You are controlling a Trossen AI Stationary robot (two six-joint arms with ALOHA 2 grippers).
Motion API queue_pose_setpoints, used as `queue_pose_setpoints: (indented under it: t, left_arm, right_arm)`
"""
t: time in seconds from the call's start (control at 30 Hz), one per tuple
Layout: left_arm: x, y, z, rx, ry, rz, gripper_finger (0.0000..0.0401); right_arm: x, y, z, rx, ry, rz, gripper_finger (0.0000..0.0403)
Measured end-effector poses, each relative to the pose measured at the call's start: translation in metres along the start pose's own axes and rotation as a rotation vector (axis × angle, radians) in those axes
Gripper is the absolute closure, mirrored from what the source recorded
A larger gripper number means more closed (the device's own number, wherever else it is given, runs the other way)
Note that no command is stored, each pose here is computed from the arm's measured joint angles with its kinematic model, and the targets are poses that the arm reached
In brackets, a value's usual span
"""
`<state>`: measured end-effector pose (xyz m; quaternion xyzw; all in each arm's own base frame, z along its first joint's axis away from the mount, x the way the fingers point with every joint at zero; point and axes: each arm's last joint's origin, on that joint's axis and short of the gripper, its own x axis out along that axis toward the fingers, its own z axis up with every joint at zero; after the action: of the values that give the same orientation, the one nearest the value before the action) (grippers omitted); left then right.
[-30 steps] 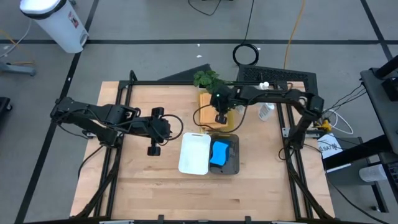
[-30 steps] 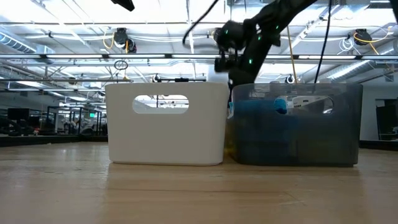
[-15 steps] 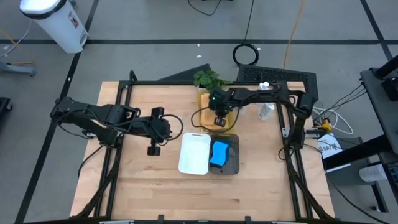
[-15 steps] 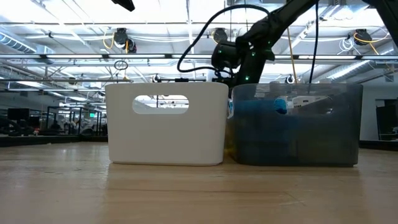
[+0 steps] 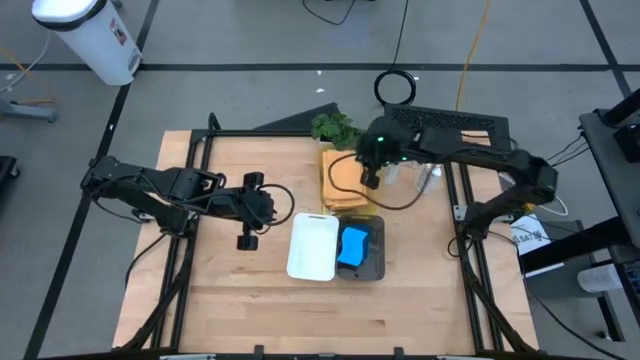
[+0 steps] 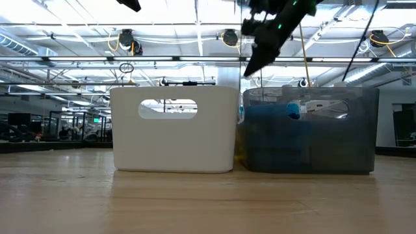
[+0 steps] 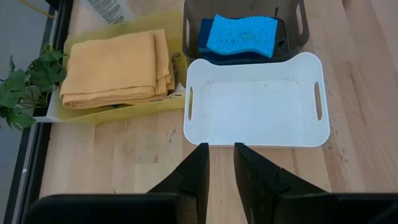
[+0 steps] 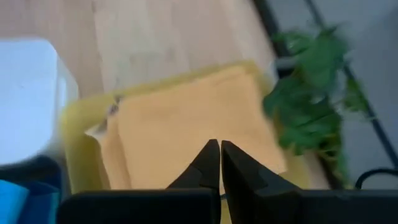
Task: Pick & Place Kitchen Items
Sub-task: Put the left plastic restorer bottle into the white bin
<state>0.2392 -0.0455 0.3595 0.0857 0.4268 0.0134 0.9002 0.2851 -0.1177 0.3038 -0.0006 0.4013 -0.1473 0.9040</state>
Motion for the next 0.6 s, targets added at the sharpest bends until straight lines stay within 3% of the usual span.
queue_pose_setpoints:
  t: [0.3,0.6]
  left_arm:
    - [0.000,0.000,0.000,-0.009,0.000,0.000,0.0323]
    - [0.000,0.000,0.000,-0.009,0.000,0.001,0.0322]
  right_arm:
    - [-0.078,-0.005,-0.006,0.041,-0.104,-0.228,0.0403]
    - [-0.121,-0.005,-0.027,0.168,-0.084,-0.323,0.0403]
